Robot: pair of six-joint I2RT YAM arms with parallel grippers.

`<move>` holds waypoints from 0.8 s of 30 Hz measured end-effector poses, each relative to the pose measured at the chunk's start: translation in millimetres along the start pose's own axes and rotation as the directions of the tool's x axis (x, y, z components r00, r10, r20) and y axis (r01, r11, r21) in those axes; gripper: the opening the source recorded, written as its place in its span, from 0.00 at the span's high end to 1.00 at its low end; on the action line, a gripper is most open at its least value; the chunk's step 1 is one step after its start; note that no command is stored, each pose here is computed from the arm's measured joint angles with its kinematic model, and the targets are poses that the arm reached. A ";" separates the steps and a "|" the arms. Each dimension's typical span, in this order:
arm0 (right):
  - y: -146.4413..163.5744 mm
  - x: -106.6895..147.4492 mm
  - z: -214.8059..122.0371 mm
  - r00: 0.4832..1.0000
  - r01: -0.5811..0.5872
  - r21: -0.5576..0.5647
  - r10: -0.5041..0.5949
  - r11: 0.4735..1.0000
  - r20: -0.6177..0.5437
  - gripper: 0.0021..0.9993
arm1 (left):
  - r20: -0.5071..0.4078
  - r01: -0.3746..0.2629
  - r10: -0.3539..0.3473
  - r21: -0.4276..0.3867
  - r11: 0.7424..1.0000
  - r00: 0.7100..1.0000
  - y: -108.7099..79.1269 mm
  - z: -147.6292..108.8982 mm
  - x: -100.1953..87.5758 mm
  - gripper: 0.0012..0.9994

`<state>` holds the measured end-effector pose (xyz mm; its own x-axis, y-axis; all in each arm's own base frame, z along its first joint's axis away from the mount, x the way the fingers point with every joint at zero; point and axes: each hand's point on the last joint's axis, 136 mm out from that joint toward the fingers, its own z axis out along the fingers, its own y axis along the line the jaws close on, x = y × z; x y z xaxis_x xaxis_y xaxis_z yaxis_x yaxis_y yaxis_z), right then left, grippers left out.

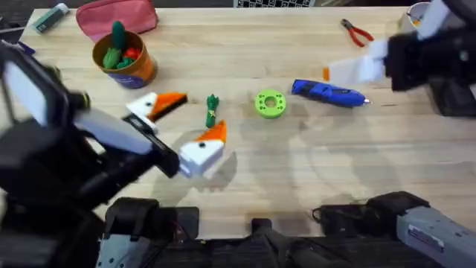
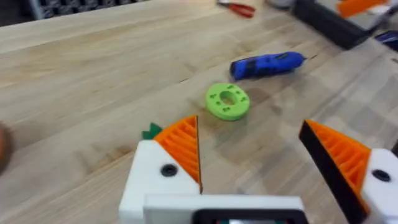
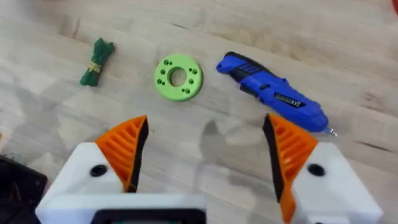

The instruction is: Pick up the gripper from the table and insert it into the empty holder that is missing its gripper. Then pick up a screw, insert it into the mounting hole, and use the screwdriver to tighten it. Finally, clean up the table by picking up the vegetable and placing it into the bucket.

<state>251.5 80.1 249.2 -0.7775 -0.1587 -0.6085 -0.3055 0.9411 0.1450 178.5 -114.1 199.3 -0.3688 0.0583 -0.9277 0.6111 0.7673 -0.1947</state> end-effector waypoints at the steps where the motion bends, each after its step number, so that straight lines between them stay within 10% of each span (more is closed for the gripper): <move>1: 0.3 5.4 -2.0 1.000 -0.007 0.001 0.007 1.000 0.003 0.01 | -0.028 0.004 -0.005 -0.024 1.000 1.000 3.1 -2.1 -6.0 0.01; 6: -18.4 60.8 10.8 0.991 -0.110 0.105 0.117 0.988 -0.060 0.01 | -0.260 0.084 -0.121 -0.148 0.985 0.958 33.2 6.0 -18.5 0.01; 14: -29.6 71.1 9.0 0.986 -0.152 0.173 0.161 0.973 -0.038 0.01 | -0.444 0.194 -0.269 -0.208 0.959 0.855 60.7 36.2 2.2 0.01; 24: -31.5 71.2 8.9 0.985 -0.159 0.184 0.168 0.970 -0.035 0.01 | -0.663 0.198 -0.387 -0.344 0.918 0.641 68.2 61.1 32.5 0.01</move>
<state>210.7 41.8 194.4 -0.8367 -0.0088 -0.5476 -0.0719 0.9930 0.0940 251.0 -98.9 136.4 -0.9374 0.1636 -0.3075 0.2463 0.9356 -0.2530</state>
